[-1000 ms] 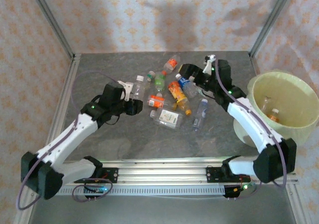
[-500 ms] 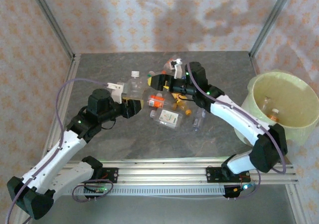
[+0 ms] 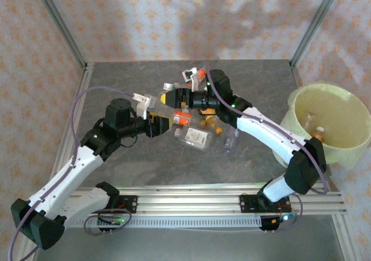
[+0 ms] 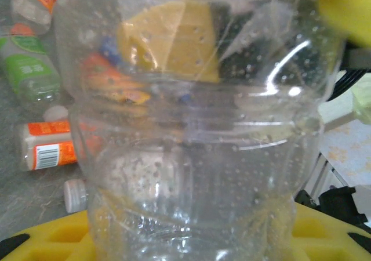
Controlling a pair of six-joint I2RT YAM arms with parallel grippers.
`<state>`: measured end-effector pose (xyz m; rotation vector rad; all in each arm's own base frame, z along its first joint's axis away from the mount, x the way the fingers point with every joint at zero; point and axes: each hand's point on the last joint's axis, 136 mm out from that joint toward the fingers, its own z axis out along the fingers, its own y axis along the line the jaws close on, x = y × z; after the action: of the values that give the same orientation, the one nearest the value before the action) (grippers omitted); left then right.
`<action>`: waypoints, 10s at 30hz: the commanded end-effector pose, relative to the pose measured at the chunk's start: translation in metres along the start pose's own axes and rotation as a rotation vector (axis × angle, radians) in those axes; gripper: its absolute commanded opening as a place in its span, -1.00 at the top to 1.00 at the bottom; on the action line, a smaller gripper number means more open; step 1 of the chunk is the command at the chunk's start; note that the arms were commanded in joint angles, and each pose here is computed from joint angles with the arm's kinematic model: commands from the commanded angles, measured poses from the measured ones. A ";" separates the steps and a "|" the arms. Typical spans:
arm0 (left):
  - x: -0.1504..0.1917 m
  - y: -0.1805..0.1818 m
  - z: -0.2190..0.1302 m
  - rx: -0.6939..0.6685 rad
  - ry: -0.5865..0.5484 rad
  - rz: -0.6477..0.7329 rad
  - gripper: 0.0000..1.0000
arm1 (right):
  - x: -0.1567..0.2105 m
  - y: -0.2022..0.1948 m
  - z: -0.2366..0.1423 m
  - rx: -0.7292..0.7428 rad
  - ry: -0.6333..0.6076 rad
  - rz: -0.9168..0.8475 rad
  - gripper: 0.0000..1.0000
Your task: Put the plastic bottles in the bin
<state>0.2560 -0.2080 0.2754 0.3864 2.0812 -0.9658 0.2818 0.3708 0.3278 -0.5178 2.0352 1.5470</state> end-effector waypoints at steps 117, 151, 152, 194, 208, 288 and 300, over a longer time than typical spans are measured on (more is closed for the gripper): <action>0.106 0.189 -0.020 -0.951 -0.188 -0.921 -1.00 | 0.079 -0.244 -0.242 1.271 -0.251 0.490 -0.99; 0.100 0.182 -0.009 -0.861 -0.180 -0.917 -1.00 | 0.122 -0.320 -0.221 1.364 -0.265 0.370 -0.07; 0.099 0.182 -0.008 -0.858 -0.185 -0.918 -1.00 | 0.117 -0.315 -0.222 1.357 -0.271 0.354 -0.05; 0.080 0.170 0.047 -0.807 -0.078 -0.967 -1.00 | -0.072 -0.029 -0.452 1.514 -0.976 -0.149 0.36; 0.093 0.162 0.069 -0.750 0.029 -0.983 -1.00 | 0.004 -0.042 -0.566 2.232 -0.903 0.025 0.33; 0.023 0.273 0.157 -0.645 0.816 0.203 -0.65 | -0.042 -0.072 -0.306 0.926 -0.613 -0.236 -0.99; 0.040 0.285 0.159 -0.670 0.835 0.199 -0.30 | -0.036 -0.084 -0.296 0.880 -0.602 -0.169 -0.99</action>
<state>0.4768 -0.1453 0.0398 0.6831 2.8567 0.0551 0.3070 0.0584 0.3444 0.1159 1.8783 0.4549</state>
